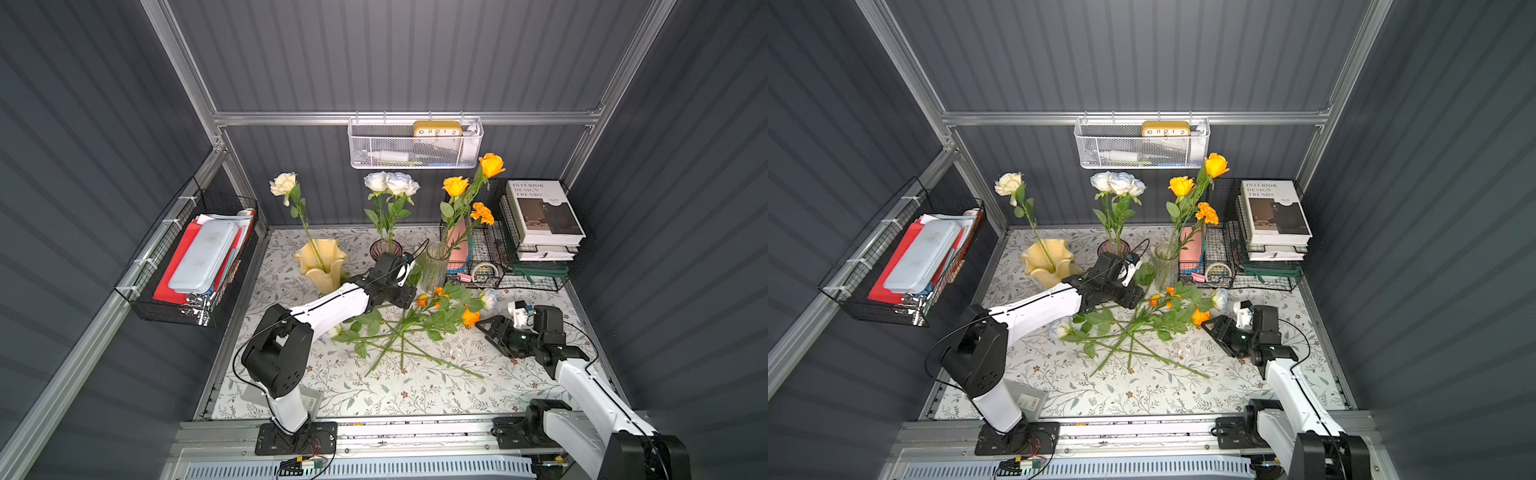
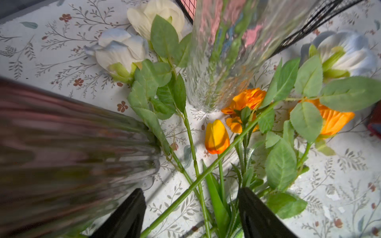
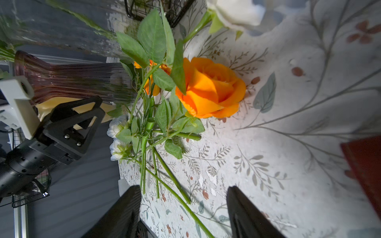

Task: Arrange the flowers in different vases according to their colors
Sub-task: Pick up the flower at the center of the board.

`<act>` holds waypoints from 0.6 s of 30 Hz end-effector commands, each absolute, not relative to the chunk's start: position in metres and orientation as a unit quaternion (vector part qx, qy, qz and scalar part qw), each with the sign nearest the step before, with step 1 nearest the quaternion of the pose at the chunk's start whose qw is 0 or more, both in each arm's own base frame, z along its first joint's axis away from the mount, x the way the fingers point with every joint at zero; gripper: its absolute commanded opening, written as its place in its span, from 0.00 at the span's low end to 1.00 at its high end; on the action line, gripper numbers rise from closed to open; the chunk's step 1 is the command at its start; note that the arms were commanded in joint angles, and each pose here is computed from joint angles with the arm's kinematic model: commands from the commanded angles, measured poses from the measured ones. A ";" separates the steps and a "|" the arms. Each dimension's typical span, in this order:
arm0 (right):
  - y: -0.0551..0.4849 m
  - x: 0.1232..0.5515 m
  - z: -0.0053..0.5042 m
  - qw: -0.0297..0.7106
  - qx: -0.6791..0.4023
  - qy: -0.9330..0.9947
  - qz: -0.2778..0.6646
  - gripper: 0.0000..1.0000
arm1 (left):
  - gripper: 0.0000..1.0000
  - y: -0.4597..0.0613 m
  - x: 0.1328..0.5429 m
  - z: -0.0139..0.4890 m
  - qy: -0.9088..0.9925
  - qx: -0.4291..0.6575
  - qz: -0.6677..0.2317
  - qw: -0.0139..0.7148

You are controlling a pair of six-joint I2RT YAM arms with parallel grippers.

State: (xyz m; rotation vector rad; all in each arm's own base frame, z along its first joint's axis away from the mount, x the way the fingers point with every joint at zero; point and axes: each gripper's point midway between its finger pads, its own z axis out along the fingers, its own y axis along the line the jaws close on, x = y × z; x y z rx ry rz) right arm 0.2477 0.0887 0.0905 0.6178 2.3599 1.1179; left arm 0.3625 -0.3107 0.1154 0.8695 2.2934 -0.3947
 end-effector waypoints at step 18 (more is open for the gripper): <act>0.088 0.244 0.081 0.209 0.228 0.856 0.414 0.71 | 0.71 -0.322 0.379 0.056 0.851 0.446 -0.066 0.268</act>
